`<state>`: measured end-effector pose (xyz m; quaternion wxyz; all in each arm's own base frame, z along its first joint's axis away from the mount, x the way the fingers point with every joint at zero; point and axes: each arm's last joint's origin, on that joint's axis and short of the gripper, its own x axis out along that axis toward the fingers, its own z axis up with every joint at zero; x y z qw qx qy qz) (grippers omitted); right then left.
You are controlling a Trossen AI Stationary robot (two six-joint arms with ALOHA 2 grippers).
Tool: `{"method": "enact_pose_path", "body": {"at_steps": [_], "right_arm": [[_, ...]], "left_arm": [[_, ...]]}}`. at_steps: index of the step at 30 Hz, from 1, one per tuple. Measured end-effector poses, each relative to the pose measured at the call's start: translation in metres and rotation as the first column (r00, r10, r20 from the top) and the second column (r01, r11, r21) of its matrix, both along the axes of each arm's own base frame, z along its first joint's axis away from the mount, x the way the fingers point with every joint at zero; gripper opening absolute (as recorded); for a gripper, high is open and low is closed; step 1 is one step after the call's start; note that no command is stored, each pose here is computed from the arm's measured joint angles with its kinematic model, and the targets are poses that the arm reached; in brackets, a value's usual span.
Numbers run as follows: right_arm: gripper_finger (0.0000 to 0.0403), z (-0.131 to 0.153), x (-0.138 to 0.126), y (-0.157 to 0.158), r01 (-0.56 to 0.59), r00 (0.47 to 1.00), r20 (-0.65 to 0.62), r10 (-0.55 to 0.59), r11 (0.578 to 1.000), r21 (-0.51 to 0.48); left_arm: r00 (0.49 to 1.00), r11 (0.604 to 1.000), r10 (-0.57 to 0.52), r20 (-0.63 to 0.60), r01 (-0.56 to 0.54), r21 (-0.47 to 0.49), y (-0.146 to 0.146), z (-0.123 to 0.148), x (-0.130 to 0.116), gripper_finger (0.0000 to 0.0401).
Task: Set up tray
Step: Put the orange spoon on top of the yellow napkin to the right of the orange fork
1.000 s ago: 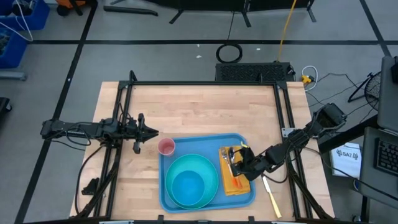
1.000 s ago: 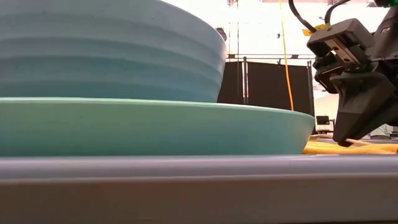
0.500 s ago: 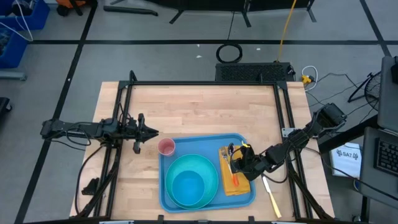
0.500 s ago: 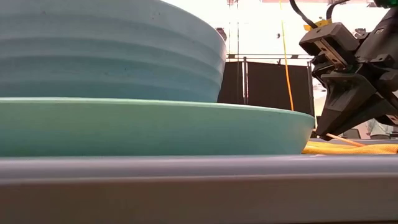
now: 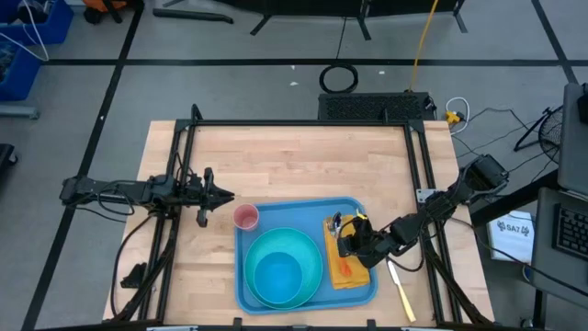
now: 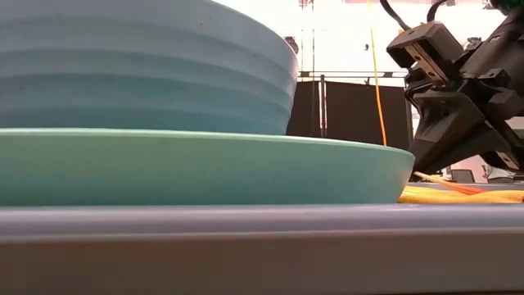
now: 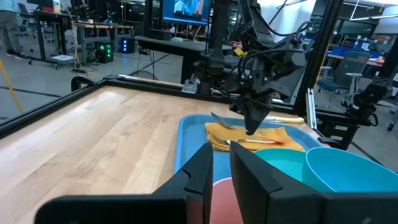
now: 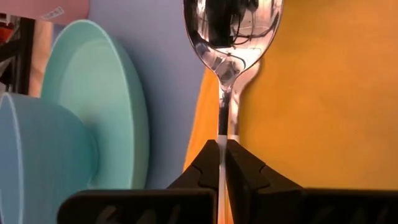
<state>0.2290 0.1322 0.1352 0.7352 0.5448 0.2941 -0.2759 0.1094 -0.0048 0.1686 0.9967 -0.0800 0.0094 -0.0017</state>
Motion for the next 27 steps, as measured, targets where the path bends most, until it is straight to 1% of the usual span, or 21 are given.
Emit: {"method": "enact_pose_path", "body": {"at_steps": [6,11,18,22,27], "right_arm": [[0.0000,0.001,-0.004,0.004,-0.023,1.000,-0.016,0.023,1.000,0.003],[0.0000,0.000,-0.005,0.006,-0.053,0.997,-0.046,0.057,0.996,0.074],[0.0000,-0.001,-0.006,0.007,-0.083,0.993,-0.072,0.091,0.990,0.112],[0.0000,-0.002,-0.010,0.005,-0.084,0.988,-0.119,0.096,0.991,0.100],[0.0000,-0.003,-0.011,0.002,-0.065,0.990,-0.124,0.071,0.996,0.053]], "left_arm": [[1.000,1.000,0.000,-0.001,0.000,0.000,0.000,0.000,0.000,0.0058],[1.000,1.000,0.000,0.003,0.000,0.000,0.000,0.000,0.000,0.0058],[1.000,1.000,0.000,0.001,0.000,0.000,0.000,0.000,0.000,0.0058],[1.000,1.000,0.000,0.001,0.000,0.000,0.000,0.000,0.000,0.0058],[1.000,1.000,0.000,0.000,0.000,0.000,0.000,0.000,0.000,0.0058]]}}
